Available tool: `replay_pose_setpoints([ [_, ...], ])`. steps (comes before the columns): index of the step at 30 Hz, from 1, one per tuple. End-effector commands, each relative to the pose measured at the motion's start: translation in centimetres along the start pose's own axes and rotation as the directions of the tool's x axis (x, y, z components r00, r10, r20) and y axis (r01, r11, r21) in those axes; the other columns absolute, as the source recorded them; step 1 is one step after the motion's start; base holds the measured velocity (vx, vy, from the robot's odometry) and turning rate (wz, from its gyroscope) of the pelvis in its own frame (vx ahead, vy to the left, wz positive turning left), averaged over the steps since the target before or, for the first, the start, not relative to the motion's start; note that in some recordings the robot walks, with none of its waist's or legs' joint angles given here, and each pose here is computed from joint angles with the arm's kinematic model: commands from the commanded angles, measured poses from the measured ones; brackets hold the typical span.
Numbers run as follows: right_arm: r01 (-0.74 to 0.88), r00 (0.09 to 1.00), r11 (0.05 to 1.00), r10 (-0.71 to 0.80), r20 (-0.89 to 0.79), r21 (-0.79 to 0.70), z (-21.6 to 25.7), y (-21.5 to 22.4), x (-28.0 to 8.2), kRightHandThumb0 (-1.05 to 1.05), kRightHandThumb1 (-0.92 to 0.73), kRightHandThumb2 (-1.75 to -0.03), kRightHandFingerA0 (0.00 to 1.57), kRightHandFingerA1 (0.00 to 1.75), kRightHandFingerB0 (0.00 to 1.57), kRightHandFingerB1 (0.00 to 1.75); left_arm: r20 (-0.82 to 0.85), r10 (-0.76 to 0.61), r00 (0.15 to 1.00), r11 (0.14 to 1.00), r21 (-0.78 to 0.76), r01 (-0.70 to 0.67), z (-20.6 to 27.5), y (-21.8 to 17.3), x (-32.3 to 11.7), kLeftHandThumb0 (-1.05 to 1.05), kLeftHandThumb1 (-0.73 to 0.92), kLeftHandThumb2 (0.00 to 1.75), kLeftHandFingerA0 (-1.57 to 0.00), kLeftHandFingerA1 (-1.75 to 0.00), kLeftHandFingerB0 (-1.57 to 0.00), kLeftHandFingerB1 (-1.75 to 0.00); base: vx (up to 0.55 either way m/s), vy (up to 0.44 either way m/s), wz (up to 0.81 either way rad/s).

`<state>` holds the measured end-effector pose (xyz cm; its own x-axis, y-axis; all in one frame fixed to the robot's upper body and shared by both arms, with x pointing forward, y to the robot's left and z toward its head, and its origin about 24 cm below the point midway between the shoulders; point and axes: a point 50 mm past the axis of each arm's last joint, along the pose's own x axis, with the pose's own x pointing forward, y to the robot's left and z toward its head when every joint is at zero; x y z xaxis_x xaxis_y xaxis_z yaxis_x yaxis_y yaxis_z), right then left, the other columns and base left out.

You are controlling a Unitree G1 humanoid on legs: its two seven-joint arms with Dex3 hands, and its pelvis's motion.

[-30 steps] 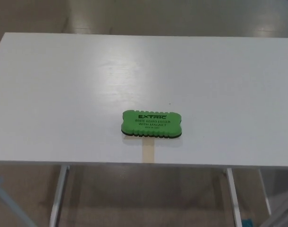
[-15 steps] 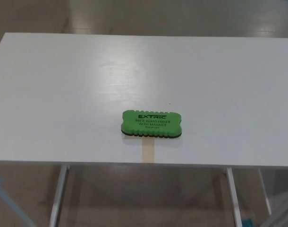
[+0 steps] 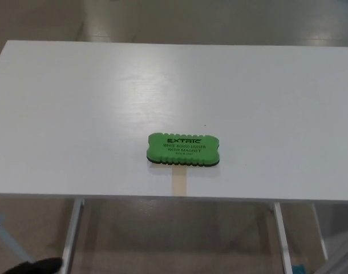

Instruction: Use the left hand to press on the green eraser and wipe the desk from center to the left and then back to center.

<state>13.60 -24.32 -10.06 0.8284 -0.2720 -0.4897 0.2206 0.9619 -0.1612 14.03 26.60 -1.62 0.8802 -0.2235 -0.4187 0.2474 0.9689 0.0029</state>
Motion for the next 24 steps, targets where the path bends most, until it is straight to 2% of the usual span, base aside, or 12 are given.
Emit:
replay_pose_setpoints([
  [1, -0.041, 0.999, 0.998, 0.043, 0.022, -0.05, -0.6, 0.1, -0.3, -0.4, -0.75, -0.63, 0.63, 0.47, 0.47, 0.35, 0.034, -0.442, 0.896, 0.896, 0.053, 0.44, 3.0, -4.5, -1.7, -0.4, 0.63, 0.59, -0.52, -0.42, -0.44, -0.34, 0.0, 0.0, 0.0],
  [5, -0.028, 0.999, 0.998, 0.029, 0.016, -0.047, -0.7, -0.2, -0.3, -0.4, -0.75, -0.63, 0.63, 0.48, 0.48, 0.35, 0.064, -0.562, 0.825, 0.827, 0.07, 0.558, 5.3, -5.7, -1.9, -0.41, 0.63, 0.59, -0.52, -0.42, -0.43, -0.33, 0.0, 0.0, 0.0],
  [7, -0.024, 1.0, 0.998, 0.025, 0.011, -0.053, -0.8, -0.1, -0.3, -0.4, -0.75, -0.63, 0.63, 0.48, 0.48, 0.35, 0.158, -0.634, 0.757, 0.773, 0.121, 0.622, 8.4, -6.8, -2.0, -0.4, 0.64, 0.59, -0.54, -0.43, -0.43, -0.34, 0.0, 0.0, 0.0],
  [10, -0.026, 1.0, 0.998, 0.026, 0.005, -0.059, -1.0, 0.0, -0.3, -0.4, -0.75, -0.63, 0.63, 0.48, 0.48, 0.35, 0.238, -0.659, 0.713, 0.751, 0.176, 0.636, 10.5, -7.5, -1.8, -0.4, 0.64, 0.59, -0.54, -0.44, -0.44, -0.34, 0.0, 0.0, 0.0],
  [12, -0.029, 1.0, 0.998, 0.029, -0.001, -0.061, -1.1, 0.0, -0.3, -0.4, -0.75, -0.63, 0.63, 0.48, 0.49, 0.36, 0.337, -0.679, 0.652, 0.734, 0.283, 0.618, 13.5, -8.4, -1.5, -0.4, 0.65, 0.6, -0.55, -0.45, -0.44, -0.34, 0.0, 0.0, 0.0],
  [15, -0.029, 1.0, 0.998, 0.029, -0.008, -0.054, -1.3, 0.0, -0.3, -0.4, -0.75, -0.63, 0.64, 0.49, 0.49, 0.36, 0.387, -0.698, 0.602, 0.716, 0.367, 0.594, 16.1, -9.1, -0.9, -0.4, 0.65, 0.6, -0.56, -0.46, -0.44, -0.34, 0.0, 0.0, 0.0],
  [19, -0.035, 0.999, 0.998, 0.034, -0.019, -0.053, -1.6, -0.1, -0.3, -0.4, -0.75, -0.63, 0.64, 0.5, 0.49, 0.36, 0.428, -0.711, 0.559, 0.703, 0.448, 0.552, 18.7, -9.7, 0.3, -0.4, 0.66, 0.6, -0.57, -0.46, -0.45, -0.34, 0.0, 0.0, 0.0],
  [24, -0.045, 0.999, 0.998, 0.044, -0.023, -0.048, -1.3, -0.1, 0.1, -0.4, -0.75, -0.63, 0.65, 0.52, 0.49, 0.36, 0.47, -0.684, 0.558, 0.719, 0.561, 0.41, 22.0, -11.3, 2.9, -0.4, 0.66, 0.6, -0.63, -0.47, -0.46, -0.35, 0.0, 0.0, 0.0],
])
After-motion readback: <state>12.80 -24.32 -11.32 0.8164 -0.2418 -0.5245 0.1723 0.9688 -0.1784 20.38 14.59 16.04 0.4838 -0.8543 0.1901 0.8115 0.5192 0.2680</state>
